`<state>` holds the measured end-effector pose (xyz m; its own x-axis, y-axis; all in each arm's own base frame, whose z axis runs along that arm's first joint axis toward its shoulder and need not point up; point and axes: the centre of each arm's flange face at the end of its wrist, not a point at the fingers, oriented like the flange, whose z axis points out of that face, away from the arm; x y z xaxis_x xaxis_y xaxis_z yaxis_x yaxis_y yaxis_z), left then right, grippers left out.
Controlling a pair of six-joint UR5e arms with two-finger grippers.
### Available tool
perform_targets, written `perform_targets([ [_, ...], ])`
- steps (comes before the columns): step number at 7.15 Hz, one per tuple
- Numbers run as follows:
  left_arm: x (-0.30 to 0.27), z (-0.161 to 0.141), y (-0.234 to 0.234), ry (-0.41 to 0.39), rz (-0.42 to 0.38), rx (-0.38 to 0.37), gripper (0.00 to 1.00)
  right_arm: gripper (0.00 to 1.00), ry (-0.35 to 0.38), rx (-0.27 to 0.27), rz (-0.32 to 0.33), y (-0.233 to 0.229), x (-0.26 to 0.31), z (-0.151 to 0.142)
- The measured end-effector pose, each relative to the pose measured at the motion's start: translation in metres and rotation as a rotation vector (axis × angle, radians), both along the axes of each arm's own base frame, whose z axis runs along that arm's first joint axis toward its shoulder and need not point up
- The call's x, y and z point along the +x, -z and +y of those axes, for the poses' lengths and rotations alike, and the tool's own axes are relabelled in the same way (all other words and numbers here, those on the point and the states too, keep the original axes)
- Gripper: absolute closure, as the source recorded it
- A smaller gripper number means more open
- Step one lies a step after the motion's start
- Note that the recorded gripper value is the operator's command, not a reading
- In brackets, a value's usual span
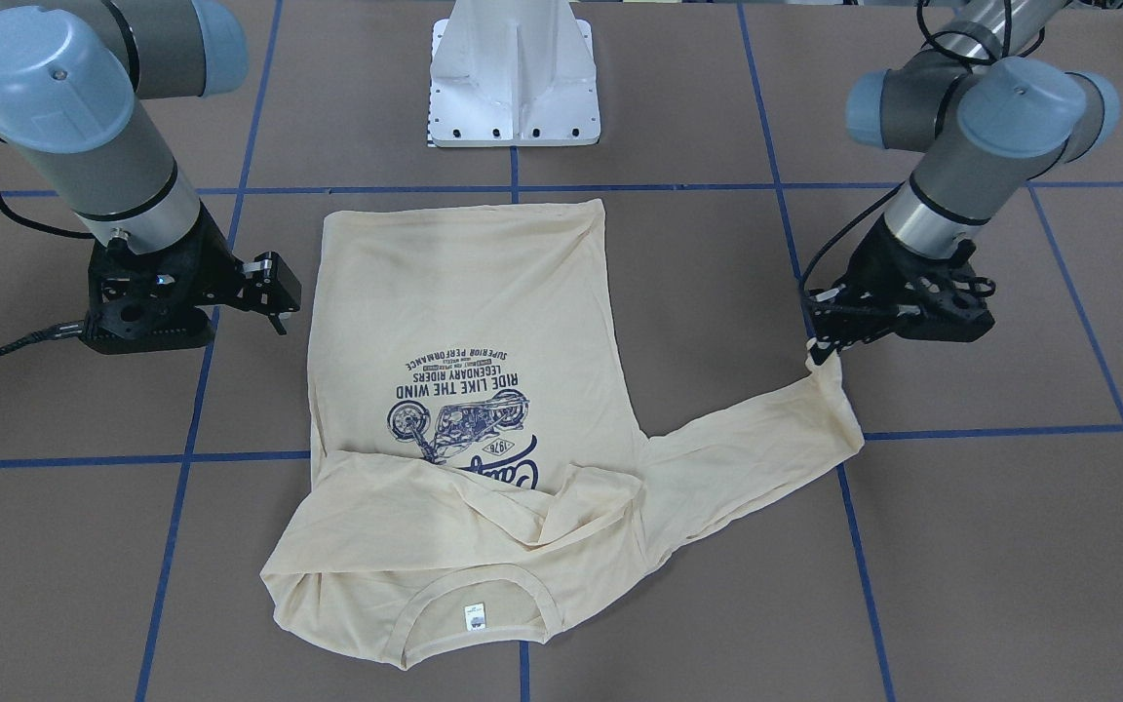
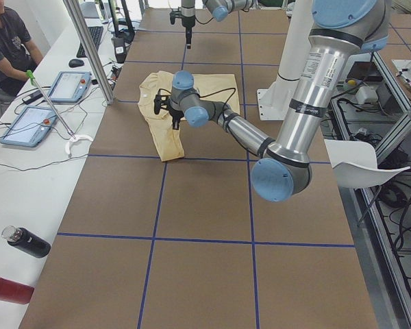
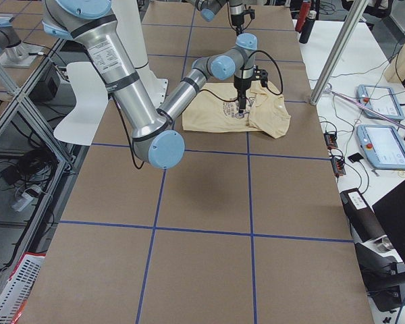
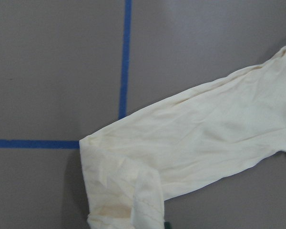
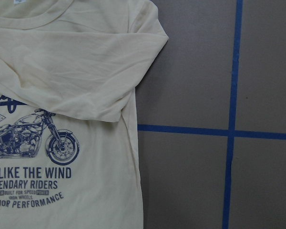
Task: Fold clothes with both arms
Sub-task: 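Fold the grasped sleeve across the shirt toward the collar with the left gripper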
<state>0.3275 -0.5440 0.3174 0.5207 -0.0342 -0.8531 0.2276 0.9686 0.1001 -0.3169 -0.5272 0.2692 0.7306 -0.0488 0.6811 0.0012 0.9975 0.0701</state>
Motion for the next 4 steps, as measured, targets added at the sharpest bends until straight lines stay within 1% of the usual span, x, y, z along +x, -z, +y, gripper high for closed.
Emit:
perform_targets([
  [2,-0.005,-0.035,0.085,0.015,0.111,0.001,1.0,0.0,-0.003,-0.023,0.019,-0.025,0.014,0.013],
  [4,-0.007,-0.057,0.169,0.009,0.215,-0.002,1.0,0.0,-0.008,-0.034,0.028,-0.034,0.019,0.016],
])
